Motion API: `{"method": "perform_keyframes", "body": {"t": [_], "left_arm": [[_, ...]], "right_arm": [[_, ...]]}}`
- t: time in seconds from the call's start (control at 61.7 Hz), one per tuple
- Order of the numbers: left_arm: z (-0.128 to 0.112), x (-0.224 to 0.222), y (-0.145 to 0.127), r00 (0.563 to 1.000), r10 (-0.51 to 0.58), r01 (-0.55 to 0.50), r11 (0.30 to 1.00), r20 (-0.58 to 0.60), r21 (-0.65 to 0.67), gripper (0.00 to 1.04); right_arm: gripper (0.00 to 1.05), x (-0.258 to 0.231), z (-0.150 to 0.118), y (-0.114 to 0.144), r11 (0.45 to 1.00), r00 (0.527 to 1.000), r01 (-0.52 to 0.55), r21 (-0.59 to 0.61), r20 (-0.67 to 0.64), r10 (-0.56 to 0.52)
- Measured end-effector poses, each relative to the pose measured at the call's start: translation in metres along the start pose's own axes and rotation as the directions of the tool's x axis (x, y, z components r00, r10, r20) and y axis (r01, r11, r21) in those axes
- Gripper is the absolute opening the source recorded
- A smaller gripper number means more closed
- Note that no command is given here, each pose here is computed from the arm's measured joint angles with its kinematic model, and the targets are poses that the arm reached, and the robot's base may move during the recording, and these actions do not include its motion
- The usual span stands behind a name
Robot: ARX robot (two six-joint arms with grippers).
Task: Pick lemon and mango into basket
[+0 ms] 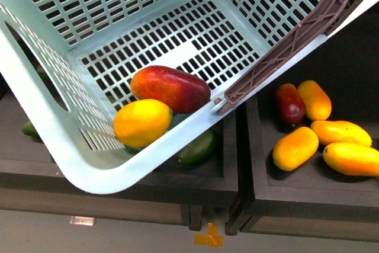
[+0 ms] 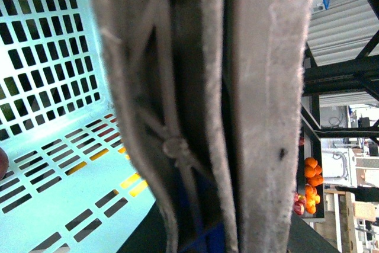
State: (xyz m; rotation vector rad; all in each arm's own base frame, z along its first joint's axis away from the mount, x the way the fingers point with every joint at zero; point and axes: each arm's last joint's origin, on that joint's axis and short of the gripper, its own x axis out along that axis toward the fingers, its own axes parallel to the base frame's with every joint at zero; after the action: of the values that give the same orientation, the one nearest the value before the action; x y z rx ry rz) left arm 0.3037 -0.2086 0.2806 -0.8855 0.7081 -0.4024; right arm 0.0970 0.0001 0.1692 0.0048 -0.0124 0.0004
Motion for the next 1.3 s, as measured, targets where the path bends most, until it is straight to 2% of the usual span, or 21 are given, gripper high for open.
{"method": "perform_keyframes", "body": {"t": [0.227,0.34,0.454,0.632,0.957,1.297], "left_arm": [[0.0,0.0,0.0,1.0,0.0,0.0,1.0,0.0,-0.001,0.17],[0.0,0.0,0.0,1.0,0.0,0.0,1.0,0.001,-0.001,0.17],[-0.0009,0.0001,-0.0007,1.0,-0.002,0.002,1.0,-0.003,-0.001,0.17],[-0.0047,0.0003,-0.0029,0.999,-0.019,0.019,1.0,-0.034,-0.016,0.17],[0.0001,0.0,-0.0001,1.0,0.005,-0.005,1.0,0.009,-0.004,0.17],[-0.0001,0.0,-0.0002,1.0,-0.003,0.003,1.0,-0.004,-0.004,0.17]], "right_arm": [[0.59,0.0,0.0,0.0,1.0,1.0,0.0,0.0,0.0,0.0],[0.82,0.0,0.0,0.0,1.0,1.0,0.0,0.0,0.0,0.0],[0.98,-0.0001,0.0001,-0.0001,1.0,1.0,0.002,0.001,0.001,-0.002],[0.96,-0.0001,0.0,-0.0001,1.0,1.0,0.002,0.0,0.0,-0.002],[0.96,-0.0002,0.0001,0.0,1.0,1.0,0.002,0.0,0.002,-0.002],[0.96,-0.0002,0.0,0.0,1.0,1.0,0.001,-0.002,0.0,-0.001]]}}
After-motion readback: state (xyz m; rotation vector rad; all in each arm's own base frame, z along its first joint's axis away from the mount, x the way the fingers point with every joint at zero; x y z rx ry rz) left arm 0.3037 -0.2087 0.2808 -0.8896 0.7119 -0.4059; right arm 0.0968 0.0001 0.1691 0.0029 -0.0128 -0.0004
